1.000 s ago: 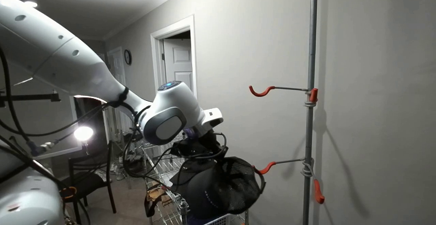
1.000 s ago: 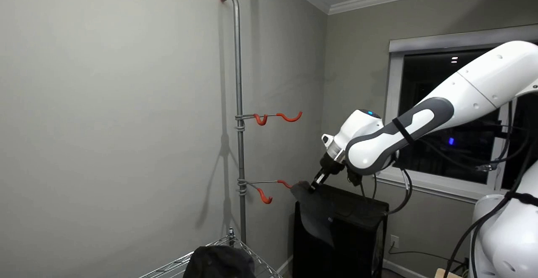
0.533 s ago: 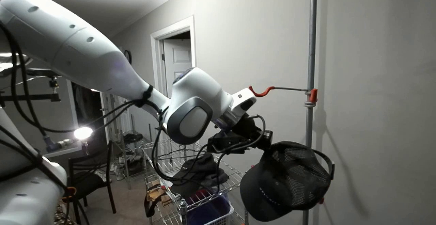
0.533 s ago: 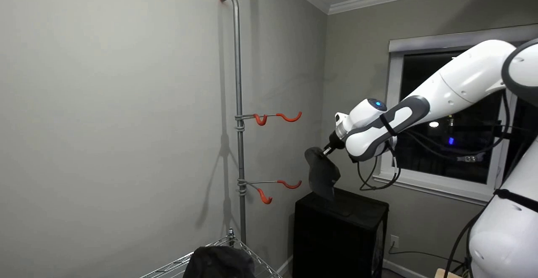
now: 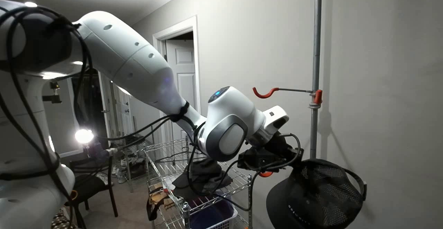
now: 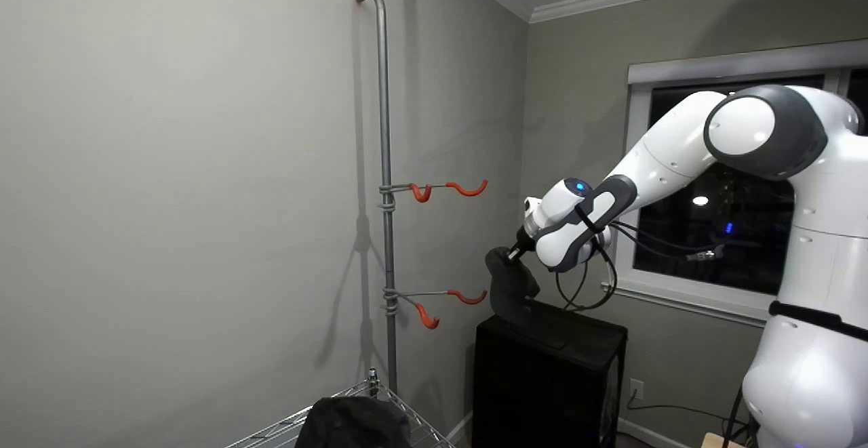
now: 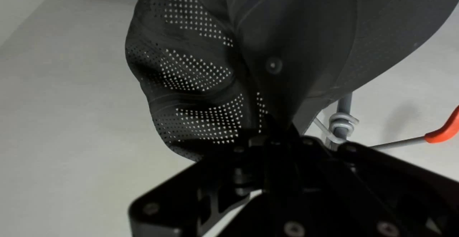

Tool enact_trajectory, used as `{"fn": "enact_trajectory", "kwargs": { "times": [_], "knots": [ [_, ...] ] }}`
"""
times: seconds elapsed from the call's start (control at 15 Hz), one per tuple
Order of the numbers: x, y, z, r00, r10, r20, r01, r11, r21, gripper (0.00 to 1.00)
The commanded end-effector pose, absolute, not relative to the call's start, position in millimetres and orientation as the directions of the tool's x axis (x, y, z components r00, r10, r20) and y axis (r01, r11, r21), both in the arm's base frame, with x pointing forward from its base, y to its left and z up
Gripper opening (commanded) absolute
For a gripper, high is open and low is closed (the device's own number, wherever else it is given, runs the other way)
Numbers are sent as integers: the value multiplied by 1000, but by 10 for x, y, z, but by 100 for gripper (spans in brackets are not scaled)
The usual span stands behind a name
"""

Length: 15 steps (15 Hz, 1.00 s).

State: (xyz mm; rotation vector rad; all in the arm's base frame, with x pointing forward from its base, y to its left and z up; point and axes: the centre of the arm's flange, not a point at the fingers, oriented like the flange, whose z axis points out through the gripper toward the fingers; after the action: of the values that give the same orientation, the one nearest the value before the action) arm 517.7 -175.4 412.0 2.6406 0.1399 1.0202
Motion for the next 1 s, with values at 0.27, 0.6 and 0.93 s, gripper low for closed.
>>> {"fn": "enact_trajectory", "kwargs": {
  "times": [0.27,0.6,0.93],
  "knots": [
    [5542,-1003,3750,728,322,606,145,-935,323,1],
    [5468,-1144,3525,770,327,548,135,-923,360,1],
    [5391,-1393,3506,781,365,507,143,-895,423,1]
  ]
}}
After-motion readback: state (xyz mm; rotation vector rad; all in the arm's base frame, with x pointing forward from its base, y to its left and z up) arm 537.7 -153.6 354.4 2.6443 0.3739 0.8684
